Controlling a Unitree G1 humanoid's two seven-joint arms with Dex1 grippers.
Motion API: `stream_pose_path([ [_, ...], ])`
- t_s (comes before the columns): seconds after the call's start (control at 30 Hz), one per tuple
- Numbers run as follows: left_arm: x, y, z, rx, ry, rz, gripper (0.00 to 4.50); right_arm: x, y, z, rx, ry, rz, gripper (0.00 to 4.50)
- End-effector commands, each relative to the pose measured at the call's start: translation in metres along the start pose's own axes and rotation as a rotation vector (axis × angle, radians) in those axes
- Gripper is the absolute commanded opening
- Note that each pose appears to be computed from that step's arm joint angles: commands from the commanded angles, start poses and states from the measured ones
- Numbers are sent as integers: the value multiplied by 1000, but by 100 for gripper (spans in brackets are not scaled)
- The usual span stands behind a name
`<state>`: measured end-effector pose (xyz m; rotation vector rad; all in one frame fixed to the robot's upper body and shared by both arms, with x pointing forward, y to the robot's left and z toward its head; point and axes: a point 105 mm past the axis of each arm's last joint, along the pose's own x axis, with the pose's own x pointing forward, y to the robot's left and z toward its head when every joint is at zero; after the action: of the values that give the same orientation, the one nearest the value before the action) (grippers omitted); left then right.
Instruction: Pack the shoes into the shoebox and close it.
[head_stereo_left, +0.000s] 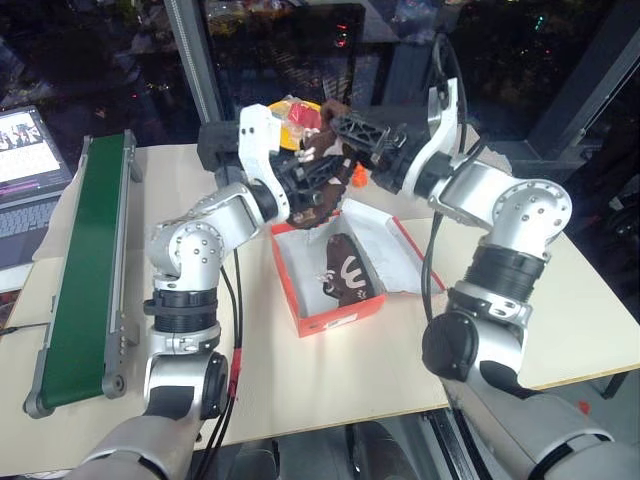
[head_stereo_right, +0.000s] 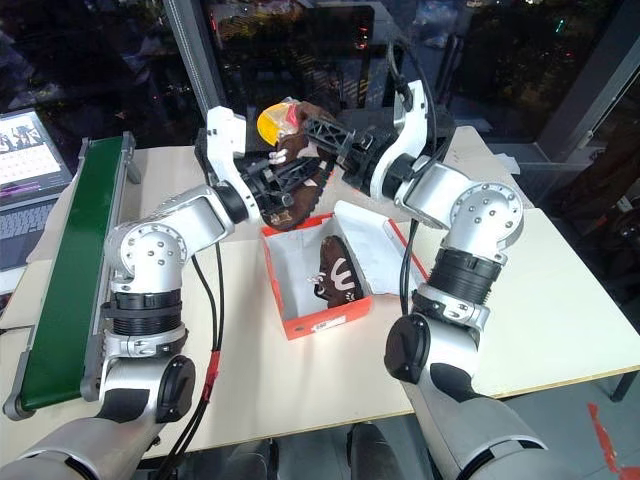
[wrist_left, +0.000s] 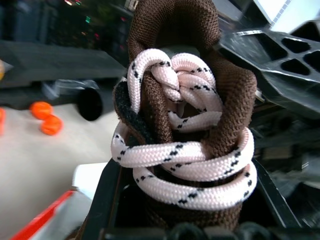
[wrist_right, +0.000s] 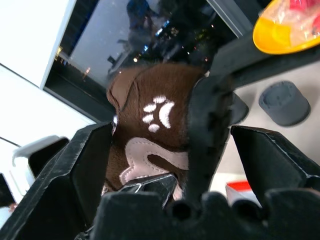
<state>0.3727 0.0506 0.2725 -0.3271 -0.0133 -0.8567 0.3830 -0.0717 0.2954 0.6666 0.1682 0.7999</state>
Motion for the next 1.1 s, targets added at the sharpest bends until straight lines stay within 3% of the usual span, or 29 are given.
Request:
stream_pose_path([
  [0.03, 9, -36, 19, 56, -44, -147, 126, -3, 11, 8, -39, -35, 41, 450],
  [0.27, 11, -33, 19, 59, -30, -144, 125, -3, 11, 14, -26, -79, 39, 261],
  [0.43, 2, 2, 38, -8, -66, -41, 125, 0, 14, 20, -16, -112, 20, 150],
  [0.57, -12, 8, 59, -4, -110, -83, 267, 1, 13, 28, -14, -144, 3, 94],
  [0.73, -47, 36, 77, 140, -86, -11, 440, 0, 9, 34, -38, -157, -9, 71],
  [0.9, -101, 94, 88, 299, -5, 222, 450, -5, 1, 38, -162, -59, -63, 69],
  [1.0, -115, 109, 66, 400, 132, 273, 450, -1, -11, 26, -259, 132, -170, 69],
  [1.1, -122, 109, 33, 544, 282, 221, 450, 6, 2, 19, -353, 252, -127, 69],
])
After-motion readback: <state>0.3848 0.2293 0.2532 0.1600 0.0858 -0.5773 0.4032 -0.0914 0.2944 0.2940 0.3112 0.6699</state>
